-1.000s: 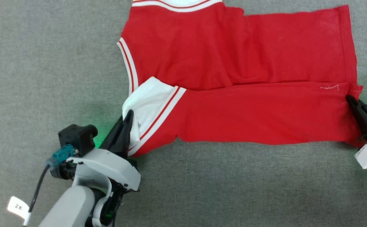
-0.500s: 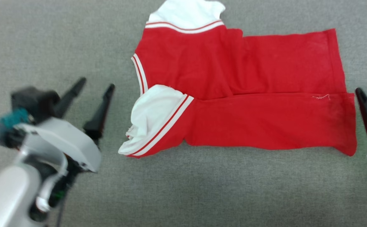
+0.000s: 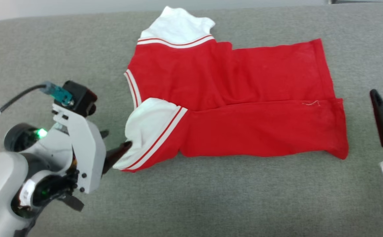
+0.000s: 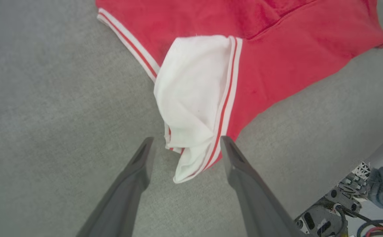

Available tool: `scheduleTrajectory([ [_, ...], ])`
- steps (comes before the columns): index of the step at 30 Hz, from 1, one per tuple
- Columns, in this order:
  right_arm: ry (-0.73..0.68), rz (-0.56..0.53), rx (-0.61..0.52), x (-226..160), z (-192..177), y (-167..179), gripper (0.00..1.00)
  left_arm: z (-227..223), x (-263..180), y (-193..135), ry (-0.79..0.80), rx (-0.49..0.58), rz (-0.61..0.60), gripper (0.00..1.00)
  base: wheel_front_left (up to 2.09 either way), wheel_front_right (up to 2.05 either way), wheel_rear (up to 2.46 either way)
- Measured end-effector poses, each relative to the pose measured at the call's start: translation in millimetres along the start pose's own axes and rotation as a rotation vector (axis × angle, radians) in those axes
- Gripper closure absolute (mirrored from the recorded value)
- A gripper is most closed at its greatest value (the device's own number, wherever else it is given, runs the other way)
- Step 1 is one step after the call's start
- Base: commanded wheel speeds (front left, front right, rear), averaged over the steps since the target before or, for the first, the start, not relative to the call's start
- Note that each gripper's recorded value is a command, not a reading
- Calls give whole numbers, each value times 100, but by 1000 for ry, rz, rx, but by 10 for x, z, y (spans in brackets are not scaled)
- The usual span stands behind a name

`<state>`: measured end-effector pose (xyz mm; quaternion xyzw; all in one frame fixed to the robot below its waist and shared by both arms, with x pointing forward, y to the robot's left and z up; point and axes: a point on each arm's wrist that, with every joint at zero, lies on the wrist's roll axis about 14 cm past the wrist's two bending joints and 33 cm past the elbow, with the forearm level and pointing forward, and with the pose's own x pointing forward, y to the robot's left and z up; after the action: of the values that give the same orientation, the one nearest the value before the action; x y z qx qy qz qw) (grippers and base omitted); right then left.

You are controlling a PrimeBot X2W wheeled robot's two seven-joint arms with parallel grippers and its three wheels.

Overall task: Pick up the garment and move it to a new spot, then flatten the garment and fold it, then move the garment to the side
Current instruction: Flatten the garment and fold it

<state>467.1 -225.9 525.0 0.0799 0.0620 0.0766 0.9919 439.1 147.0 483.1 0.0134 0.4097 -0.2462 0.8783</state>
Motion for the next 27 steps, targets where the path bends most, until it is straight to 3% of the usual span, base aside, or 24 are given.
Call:
scheduleTrajectory([
  [11, 36, -31, 11, -55, -126, -101, 0, -356, 343, -40, 185, -75, -69, 0, 0, 0, 0],
  [21, 77, -46, 5, -45, -235, -175, 0, -525, 643, -87, 240, -155, -132, 0, 0, 0, 0],
  [22, 87, -48, -2, -40, -241, -193, 0, -533, 679, -87, 240, -162, -139, 46, 0, 0, 0],
  [23, 92, -49, -7, -40, -241, -205, 0, -528, 693, -94, 237, -170, -147, 78, 0, 0, 0],
  [24, 105, -48, -14, -40, -253, -214, 0, -519, 702, -86, 231, -181, -148, 100, 0, 0, 0],
  [27, 179, -30, -37, -47, -350, -195, 0, -507, 723, -93, 219, -199, -161, 100, 0, 0, 0],
])
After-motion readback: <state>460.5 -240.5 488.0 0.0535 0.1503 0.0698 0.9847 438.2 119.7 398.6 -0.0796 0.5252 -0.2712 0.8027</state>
